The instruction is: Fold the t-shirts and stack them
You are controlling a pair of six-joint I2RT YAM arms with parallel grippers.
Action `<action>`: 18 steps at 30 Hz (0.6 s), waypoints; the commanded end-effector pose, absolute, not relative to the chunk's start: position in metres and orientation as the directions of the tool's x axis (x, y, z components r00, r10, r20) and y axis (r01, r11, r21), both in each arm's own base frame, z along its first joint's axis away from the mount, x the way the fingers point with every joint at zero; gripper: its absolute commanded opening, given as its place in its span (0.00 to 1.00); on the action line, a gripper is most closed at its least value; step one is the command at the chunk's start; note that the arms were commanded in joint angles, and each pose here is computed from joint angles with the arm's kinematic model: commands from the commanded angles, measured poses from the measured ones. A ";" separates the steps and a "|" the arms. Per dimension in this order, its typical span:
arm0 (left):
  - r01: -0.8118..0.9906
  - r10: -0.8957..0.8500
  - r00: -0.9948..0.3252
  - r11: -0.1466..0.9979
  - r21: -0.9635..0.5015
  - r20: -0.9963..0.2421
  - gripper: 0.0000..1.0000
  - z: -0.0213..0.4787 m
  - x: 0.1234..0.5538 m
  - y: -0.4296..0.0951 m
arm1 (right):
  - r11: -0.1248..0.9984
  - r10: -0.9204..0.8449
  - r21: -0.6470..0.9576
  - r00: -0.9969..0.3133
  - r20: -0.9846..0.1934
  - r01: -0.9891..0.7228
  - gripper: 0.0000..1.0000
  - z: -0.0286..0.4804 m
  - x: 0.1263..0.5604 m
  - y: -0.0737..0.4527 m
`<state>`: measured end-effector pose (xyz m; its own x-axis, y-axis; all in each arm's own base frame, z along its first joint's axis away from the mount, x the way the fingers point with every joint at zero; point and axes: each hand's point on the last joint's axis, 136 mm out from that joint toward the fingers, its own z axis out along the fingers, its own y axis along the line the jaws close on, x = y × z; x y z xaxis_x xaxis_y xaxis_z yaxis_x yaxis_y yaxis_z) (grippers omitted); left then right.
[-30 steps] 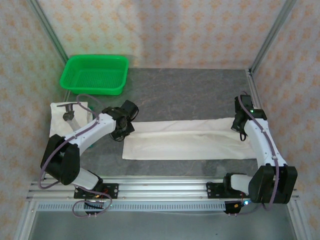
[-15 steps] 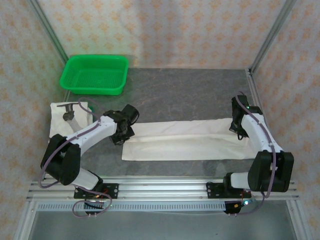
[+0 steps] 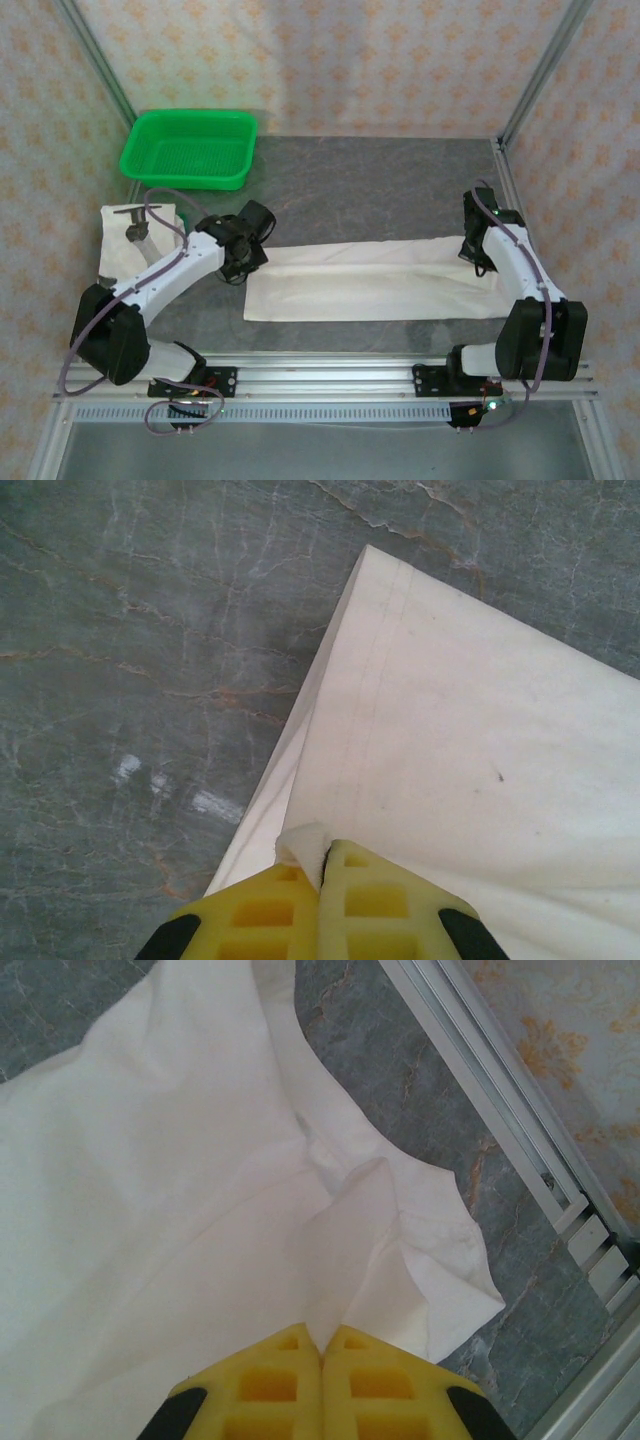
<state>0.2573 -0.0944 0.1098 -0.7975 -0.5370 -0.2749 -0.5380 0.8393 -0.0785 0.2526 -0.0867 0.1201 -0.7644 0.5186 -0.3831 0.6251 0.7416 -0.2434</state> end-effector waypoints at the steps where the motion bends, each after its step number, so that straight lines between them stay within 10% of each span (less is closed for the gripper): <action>1: -0.543 -0.524 -0.802 0.840 -0.014 -0.287 0.00 0.117 0.243 -0.080 | 0.722 0.511 -0.256 -0.745 -0.430 0.643 0.02 0.132 0.257 -0.096; 18: -0.555 -0.537 -0.818 0.831 0.036 -0.206 0.00 0.064 0.226 -0.086 | 0.735 0.518 -0.259 -0.765 -0.382 0.627 0.03 0.107 0.261 -0.091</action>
<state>0.2309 -0.0904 0.0738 -0.8201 -0.5337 -0.2064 -0.5451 0.8384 -0.0019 0.2613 -0.0861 0.1128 -0.7659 0.5172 -0.3820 0.6222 0.7460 -0.2374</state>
